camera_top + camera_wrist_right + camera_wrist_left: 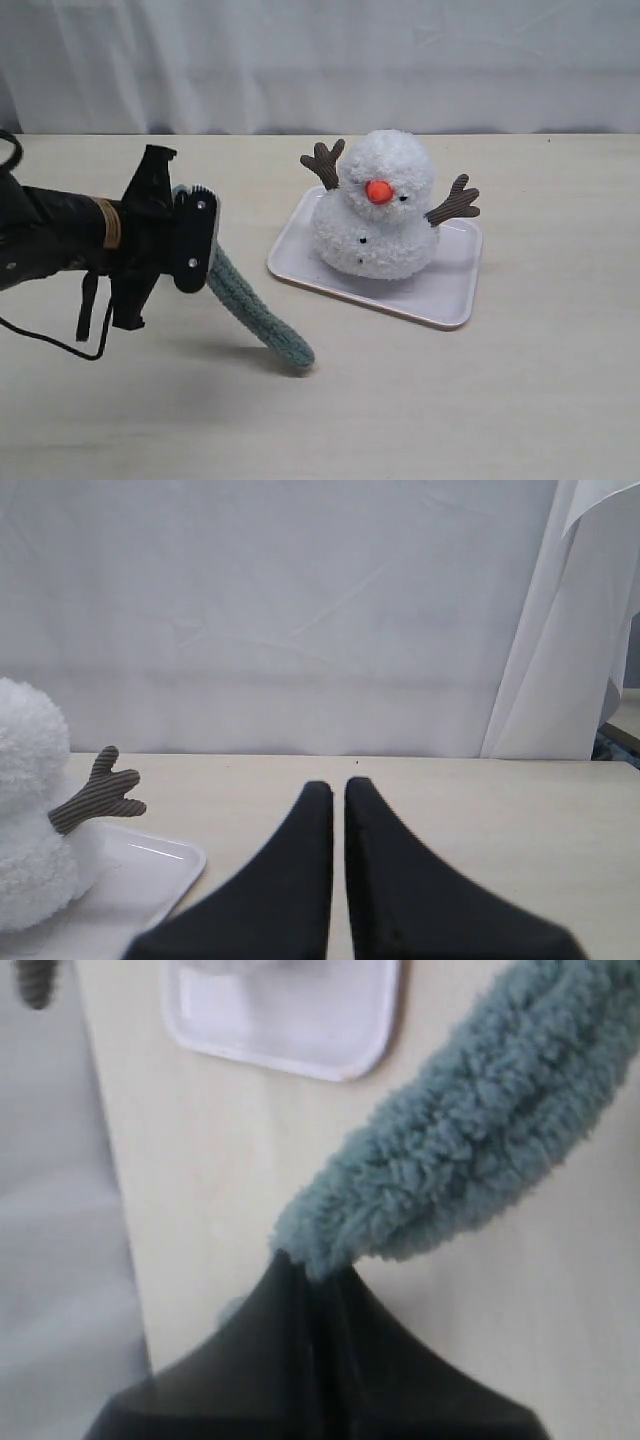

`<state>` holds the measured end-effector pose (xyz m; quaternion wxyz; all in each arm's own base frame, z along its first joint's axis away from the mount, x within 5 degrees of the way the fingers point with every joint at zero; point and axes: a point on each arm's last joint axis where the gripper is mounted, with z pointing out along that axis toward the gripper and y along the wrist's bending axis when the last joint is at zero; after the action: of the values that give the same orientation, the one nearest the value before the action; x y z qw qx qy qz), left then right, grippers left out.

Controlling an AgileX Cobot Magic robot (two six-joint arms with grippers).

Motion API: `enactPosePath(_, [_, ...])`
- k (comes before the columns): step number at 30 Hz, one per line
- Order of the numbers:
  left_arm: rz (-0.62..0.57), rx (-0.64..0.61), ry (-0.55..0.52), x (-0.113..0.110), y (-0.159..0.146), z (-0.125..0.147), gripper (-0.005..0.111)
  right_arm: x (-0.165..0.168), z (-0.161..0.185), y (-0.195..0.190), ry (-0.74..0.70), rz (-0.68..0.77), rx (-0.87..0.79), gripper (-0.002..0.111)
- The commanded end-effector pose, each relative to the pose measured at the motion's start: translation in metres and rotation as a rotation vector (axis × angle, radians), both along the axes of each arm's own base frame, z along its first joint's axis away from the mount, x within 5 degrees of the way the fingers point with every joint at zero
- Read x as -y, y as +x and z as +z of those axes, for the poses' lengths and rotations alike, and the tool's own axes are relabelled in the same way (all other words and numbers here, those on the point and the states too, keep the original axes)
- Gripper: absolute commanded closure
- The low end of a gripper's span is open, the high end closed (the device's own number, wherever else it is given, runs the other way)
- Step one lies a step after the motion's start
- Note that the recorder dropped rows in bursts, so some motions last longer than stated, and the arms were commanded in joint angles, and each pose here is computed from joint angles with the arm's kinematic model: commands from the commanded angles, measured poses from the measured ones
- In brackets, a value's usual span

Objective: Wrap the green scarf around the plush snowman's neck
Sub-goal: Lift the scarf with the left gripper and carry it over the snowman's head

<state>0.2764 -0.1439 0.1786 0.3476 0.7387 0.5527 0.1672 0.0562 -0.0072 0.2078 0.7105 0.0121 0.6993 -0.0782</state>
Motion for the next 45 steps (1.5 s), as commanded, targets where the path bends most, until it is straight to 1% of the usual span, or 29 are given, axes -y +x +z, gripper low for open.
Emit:
enactPosePath(1, [-0.003,0.093,-0.118,0.008,-0.015,0.039,0.107,0.000,0.000,0.000,-0.006,0.000,0.009,0.104])
enactPosePath(5, [-0.075,0.217,-0.220,0.018,-0.029,0.071,0.107,0.000,0.000,0.000,-0.006,0.000,0.009,0.104])
enactPosePath(6, [-0.109,0.279,-0.274,0.022,-0.035,0.085,0.107,0.000,0.000,0.000,-0.006,0.000,0.009,0.104])
enactPosePath(7, [-0.121,0.298,-0.290,0.024,-0.037,0.091,0.107,0.000,0.000,0.000,-0.006,0.000,0.009,0.104])
enactPosePath(8, [-0.125,0.335,-0.314,0.025,-0.037,0.103,0.107,0.000,0.000,0.000,-0.006,0.000,0.009,0.104])
enactPosePath(11, [-0.134,0.379,-0.347,0.027,-0.035,0.116,0.107,0.000,0.000,0.000,-0.006,0.000,0.009,0.104])
enactPosePath(16, [-0.171,0.493,-0.442,0.034,-0.031,0.142,0.107,0.000,0.000,0.000,-0.009,0.000,0.008,0.104])
enactPosePath(18, [-0.188,0.527,-0.475,0.036,-0.031,0.148,0.107,0.000,0.000,0.000,-0.009,0.000,0.008,0.104])
enactPosePath(20, [-0.203,0.534,-0.495,0.041,-0.026,0.143,0.107,0.000,0.000,0.000,-0.009,0.000,0.008,0.104])
enactPosePath(27, [-0.208,0.466,-0.567,0.056,-0.011,0.115,0.107,0.000,0.000,0.000,-0.009,0.000,0.008,0.104])
enactPosePath(32, [-0.267,0.497,-0.665,0.073,0.003,0.094,0.107,0.000,0.000,0.000,-0.006,0.000,0.009,0.104])
enactPosePath(34, [-0.259,0.481,-0.648,0.082,0.017,0.088,0.107,0.000,0.000,0.000,-0.006,0.000,0.009,0.104])
enactPosePath(37, [-0.245,0.476,-0.625,0.092,0.035,0.088,0.107,0.000,0.000,0.000,-0.006,0.000,0.009,0.104])
enactPosePath(39, [-0.241,0.481,-0.615,0.104,0.051,0.090,0.107,0.000,0.000,0.000,-0.006,0.000,0.009,0.104])
enactPosePath(42, [-0.270,0.492,-0.626,0.125,0.058,0.094,0.107,0.000,0.000,0.000,-0.006,0.000,0.009,0.104])
enactPosePath(43, [-0.275,0.485,-0.612,0.134,0.062,0.094,0.107,0.000,0.000,0.000,-0.009,0.000,0.008,0.104])
enactPosePath(45, [-0.258,0.457,-0.572,0.143,0.073,0.089,0.107,0.000,0.000,0.000,-0.009,0.000,0.008,0.104])
